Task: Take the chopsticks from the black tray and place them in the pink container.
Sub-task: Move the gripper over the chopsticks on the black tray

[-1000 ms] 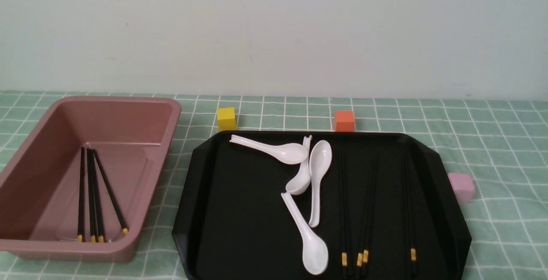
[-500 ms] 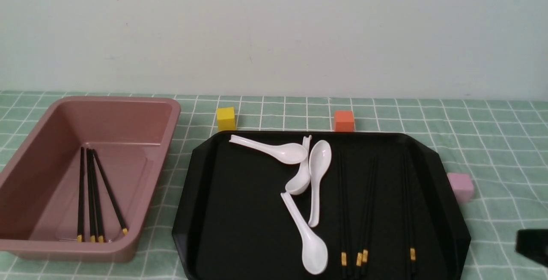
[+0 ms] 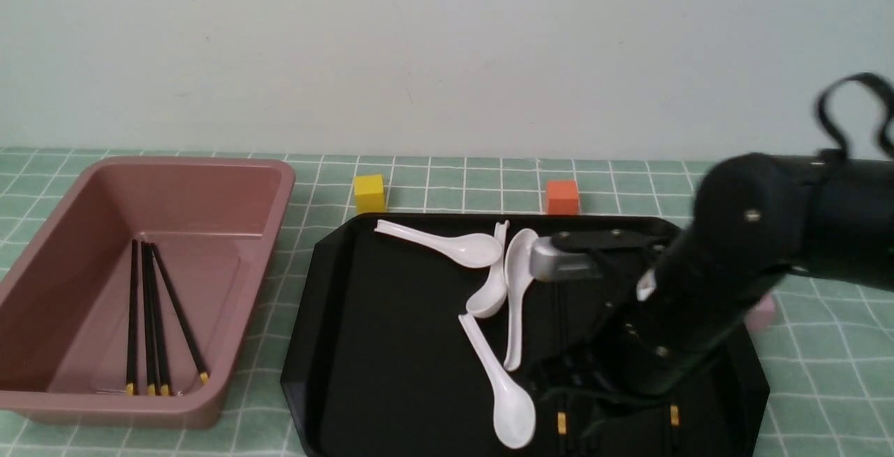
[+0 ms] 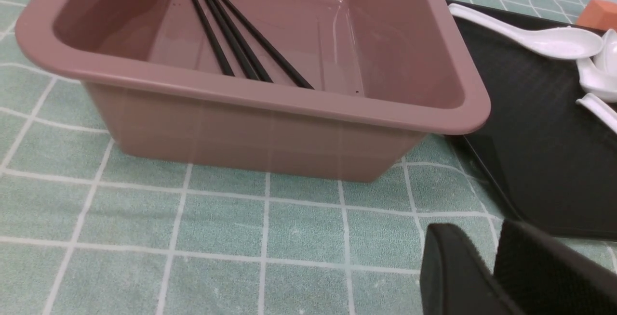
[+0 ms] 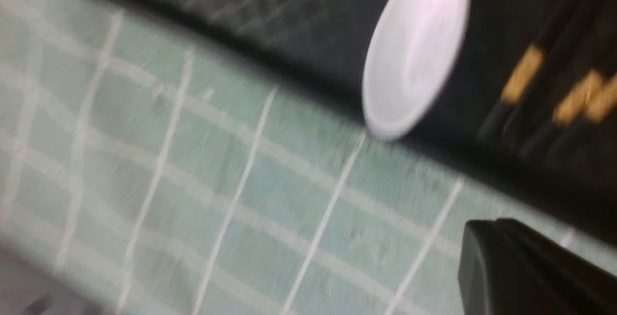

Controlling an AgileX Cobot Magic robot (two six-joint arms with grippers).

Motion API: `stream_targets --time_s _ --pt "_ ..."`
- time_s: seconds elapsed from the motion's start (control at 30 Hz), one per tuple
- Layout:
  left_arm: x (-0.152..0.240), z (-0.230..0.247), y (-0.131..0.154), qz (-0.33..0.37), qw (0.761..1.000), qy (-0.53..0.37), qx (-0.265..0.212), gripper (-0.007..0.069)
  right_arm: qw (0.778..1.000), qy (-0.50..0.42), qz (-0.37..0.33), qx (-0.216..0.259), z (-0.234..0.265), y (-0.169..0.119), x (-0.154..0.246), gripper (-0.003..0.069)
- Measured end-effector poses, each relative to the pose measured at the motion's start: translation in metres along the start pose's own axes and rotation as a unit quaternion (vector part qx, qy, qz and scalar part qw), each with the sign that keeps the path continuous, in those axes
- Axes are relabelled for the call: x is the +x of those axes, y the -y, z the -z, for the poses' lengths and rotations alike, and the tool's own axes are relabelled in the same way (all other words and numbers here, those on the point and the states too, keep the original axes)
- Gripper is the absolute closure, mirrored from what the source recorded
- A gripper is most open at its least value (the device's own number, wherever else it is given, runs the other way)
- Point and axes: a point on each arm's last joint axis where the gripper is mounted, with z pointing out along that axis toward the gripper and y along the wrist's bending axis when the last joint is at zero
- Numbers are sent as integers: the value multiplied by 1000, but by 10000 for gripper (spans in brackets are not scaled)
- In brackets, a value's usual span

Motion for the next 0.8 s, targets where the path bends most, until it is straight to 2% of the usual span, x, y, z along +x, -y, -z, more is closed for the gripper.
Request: stream_targets --time_s 0.17,0.3,0.4,0.63,0.8 --pt "0 0 0 0 1000 0 0 463 997 3 -17 72 -22 -13 -27 580" --pt "0 0 0 0 1000 0 0 460 994 9 -36 102 -31 -11 -39 542" --pt "0 0 0 0 1000 0 0 459 992 2 -56 110 -39 -6 -42 501" --pt "0 0 0 0 1000 0 0 450 990 11 -90 112 -42 9 -49 340" --pt "0 0 0 0 1000 0 0 446 990 20 -92 108 -52 10 -54 307"
